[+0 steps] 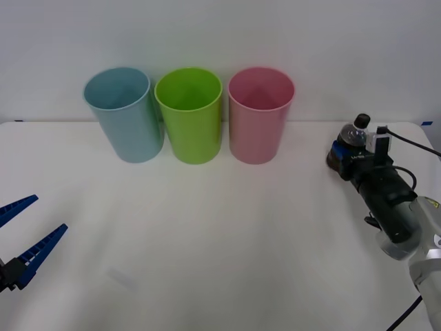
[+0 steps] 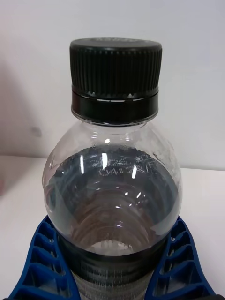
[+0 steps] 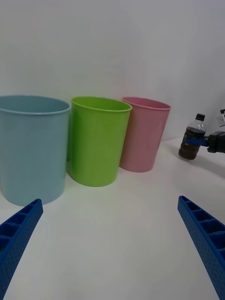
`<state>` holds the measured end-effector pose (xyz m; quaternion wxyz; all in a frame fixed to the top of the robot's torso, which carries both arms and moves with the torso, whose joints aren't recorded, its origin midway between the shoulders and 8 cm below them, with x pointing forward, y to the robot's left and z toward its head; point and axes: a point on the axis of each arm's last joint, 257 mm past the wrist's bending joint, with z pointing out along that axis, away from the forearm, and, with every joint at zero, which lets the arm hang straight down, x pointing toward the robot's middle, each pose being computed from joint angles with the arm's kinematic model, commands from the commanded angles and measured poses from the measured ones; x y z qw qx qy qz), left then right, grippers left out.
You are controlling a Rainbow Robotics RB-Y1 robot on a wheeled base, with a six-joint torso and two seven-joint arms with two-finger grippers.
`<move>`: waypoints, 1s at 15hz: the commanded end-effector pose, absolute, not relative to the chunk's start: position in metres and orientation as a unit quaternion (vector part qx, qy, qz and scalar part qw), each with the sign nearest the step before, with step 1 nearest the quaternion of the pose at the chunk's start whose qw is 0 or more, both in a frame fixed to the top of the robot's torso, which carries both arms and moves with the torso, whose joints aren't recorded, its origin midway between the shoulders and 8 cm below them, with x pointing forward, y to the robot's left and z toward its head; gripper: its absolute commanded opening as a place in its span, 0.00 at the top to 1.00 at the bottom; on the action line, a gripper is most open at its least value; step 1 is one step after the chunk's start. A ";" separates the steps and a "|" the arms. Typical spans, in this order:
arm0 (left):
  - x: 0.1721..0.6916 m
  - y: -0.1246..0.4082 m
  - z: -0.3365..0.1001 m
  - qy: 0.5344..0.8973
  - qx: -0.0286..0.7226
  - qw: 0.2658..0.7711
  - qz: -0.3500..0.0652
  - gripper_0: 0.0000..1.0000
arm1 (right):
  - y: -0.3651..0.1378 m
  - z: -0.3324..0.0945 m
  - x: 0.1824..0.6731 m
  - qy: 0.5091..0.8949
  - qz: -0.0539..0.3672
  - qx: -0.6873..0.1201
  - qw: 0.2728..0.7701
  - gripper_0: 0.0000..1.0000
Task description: Grasp the object on the table and drop it into the matching bin: aluminum can to the light blue bin, PET bottle to the pink bin.
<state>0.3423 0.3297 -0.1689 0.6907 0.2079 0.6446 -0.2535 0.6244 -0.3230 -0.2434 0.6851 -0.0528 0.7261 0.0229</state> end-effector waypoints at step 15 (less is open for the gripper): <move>0.342 0.330 -0.169 0.645 0.208 0.691 -0.253 0.00 | -0.235 -0.144 0.457 0.656 0.206 -0.126 0.715 1.00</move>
